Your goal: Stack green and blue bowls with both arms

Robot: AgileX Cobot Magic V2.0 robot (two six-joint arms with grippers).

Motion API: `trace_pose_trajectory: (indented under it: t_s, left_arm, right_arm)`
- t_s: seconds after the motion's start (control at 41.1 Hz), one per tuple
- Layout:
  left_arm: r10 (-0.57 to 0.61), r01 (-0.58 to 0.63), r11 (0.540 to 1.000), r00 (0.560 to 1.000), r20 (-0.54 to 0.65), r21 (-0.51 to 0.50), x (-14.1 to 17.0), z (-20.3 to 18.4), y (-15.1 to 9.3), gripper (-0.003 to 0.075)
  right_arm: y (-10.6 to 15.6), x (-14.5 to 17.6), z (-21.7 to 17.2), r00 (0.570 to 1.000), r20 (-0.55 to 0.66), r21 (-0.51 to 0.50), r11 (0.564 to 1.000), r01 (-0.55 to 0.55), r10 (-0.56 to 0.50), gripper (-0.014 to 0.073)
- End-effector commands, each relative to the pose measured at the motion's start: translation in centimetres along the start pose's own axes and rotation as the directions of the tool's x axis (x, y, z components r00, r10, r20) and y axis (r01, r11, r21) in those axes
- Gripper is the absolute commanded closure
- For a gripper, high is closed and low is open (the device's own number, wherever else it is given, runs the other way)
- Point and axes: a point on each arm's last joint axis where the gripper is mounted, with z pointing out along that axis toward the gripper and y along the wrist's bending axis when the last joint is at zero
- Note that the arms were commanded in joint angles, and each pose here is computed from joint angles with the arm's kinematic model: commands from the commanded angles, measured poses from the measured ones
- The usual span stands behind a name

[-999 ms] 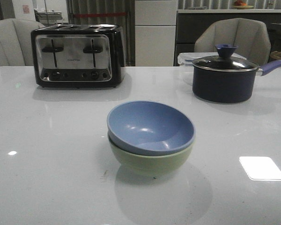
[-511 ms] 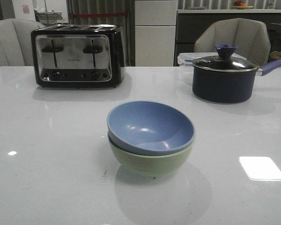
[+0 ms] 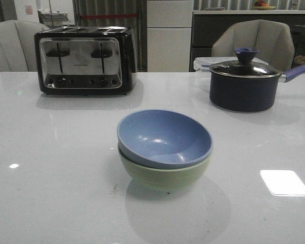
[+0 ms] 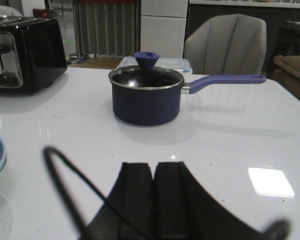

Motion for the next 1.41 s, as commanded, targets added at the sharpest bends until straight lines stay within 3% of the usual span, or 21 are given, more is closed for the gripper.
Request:
trace_pose_trajectory:
  t_s: [0.0,0.17,1.388]
  left_arm:
    - [-0.019,0.019,1.0,0.993,0.113,0.0,-0.89,-0.21,0.04,0.0627]
    - [-0.019,0.019,1.0,0.993,0.113,0.0,-0.89,-0.21,0.04,0.0627]
    - [-0.019,0.019,1.0,0.993,0.113,0.0,-0.89,-0.21,0.04,0.0627]
  right_arm:
    - [-0.21,-1.52,-0.29,0.987,0.163,0.02,1.0,-0.007,0.003,0.0567]
    - [0.09,-2.19,-0.43,0.971,0.239,-0.017,1.0,0.019,-0.014,0.0567]
    - [0.05,-2.01,-0.39,0.976,0.22,-0.018,1.0,-0.002,0.005,0.0567]
